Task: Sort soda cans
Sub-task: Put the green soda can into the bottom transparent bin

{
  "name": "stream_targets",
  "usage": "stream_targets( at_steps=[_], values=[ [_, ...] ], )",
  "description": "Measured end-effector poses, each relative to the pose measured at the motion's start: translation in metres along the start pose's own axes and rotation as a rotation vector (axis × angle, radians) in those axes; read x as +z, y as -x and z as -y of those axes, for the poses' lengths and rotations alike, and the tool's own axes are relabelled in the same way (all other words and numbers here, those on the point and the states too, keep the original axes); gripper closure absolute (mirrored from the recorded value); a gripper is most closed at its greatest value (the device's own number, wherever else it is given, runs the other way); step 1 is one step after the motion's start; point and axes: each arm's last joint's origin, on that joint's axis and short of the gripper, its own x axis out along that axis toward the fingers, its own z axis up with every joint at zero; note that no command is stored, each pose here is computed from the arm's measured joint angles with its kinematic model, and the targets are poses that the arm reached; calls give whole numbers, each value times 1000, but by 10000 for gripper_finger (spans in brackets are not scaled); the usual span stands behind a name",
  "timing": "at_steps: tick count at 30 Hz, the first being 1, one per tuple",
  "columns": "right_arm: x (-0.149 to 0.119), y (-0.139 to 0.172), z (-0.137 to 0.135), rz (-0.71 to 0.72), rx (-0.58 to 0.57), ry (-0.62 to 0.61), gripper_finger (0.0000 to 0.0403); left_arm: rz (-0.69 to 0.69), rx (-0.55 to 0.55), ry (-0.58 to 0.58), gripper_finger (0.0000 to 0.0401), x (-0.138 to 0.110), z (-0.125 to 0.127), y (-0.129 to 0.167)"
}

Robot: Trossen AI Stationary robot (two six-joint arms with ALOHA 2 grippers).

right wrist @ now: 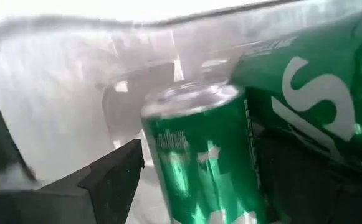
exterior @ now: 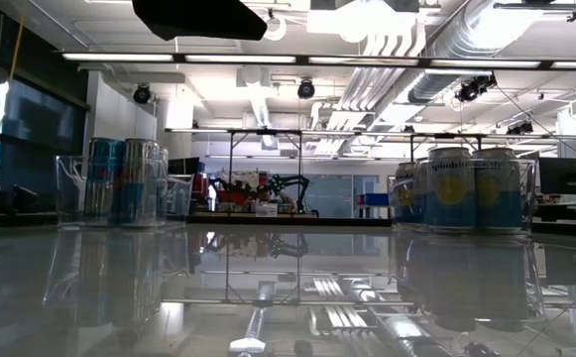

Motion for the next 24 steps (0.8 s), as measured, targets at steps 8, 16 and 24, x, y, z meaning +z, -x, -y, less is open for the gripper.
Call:
stream_targets(
  at_steps=[8, 16, 24],
  values=[
    [17, 21, -4, -49, 5, -267, 87, 5, -1, 4, 48, 1, 0, 0],
    [27, 33, 0, -286, -18, -665, 87, 10, -2, 8, 48, 1, 0, 0],
    [23, 35, -3, -471, -86, -1008, 87, 10, -2, 1, 48, 1, 0, 0]
  ],
)
